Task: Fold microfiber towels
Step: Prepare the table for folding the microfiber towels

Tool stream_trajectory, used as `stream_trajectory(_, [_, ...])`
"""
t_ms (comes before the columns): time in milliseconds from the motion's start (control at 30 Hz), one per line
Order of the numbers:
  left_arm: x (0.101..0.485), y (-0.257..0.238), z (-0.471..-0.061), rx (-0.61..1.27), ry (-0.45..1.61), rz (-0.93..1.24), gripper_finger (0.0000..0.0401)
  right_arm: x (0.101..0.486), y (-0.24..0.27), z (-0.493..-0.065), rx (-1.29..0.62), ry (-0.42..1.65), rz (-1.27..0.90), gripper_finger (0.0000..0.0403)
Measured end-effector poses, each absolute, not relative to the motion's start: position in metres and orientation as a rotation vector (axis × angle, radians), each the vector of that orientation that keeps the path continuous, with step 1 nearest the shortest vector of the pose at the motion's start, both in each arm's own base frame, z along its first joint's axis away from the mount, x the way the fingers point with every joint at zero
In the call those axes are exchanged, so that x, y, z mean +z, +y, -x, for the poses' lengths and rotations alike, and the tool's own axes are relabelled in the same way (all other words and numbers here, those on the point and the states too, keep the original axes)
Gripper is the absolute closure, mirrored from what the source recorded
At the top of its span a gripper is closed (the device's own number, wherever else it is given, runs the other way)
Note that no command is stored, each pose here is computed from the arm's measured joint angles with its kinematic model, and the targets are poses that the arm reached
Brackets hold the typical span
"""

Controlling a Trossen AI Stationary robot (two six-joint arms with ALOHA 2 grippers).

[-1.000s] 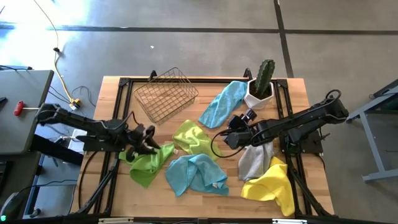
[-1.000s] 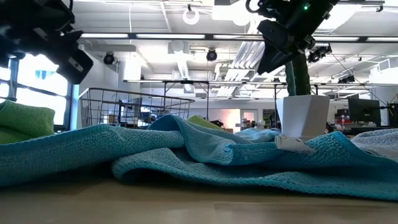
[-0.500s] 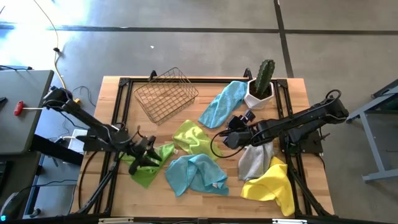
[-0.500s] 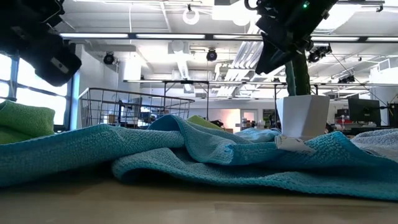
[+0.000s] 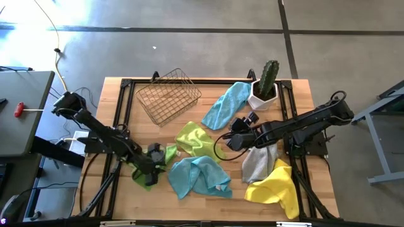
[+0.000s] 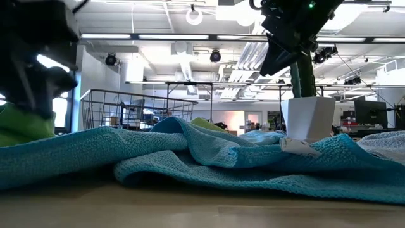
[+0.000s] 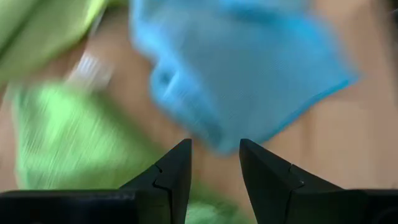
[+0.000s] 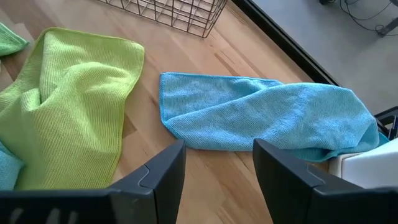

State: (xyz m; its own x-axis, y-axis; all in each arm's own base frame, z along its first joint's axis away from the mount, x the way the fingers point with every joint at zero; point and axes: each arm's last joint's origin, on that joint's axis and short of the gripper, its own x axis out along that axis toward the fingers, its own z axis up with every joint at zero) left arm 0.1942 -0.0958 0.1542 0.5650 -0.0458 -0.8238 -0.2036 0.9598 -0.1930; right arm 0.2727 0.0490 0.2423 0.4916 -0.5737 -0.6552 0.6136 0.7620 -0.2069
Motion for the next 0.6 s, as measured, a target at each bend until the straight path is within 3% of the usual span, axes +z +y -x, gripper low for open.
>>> stream_trajectory(333, [0.127,-0.106,-0.183,0.305,1.201,0.404,0.0275,0.226,0.048,-0.283,-0.789,0.775,0.009,0.0221])
stream_trajectory(600, [0.131,-0.138,-0.161,0.162,1.366,0.606,0.0275,0.196,0.045,-0.297,-0.818,0.863,0.057,0.0221])
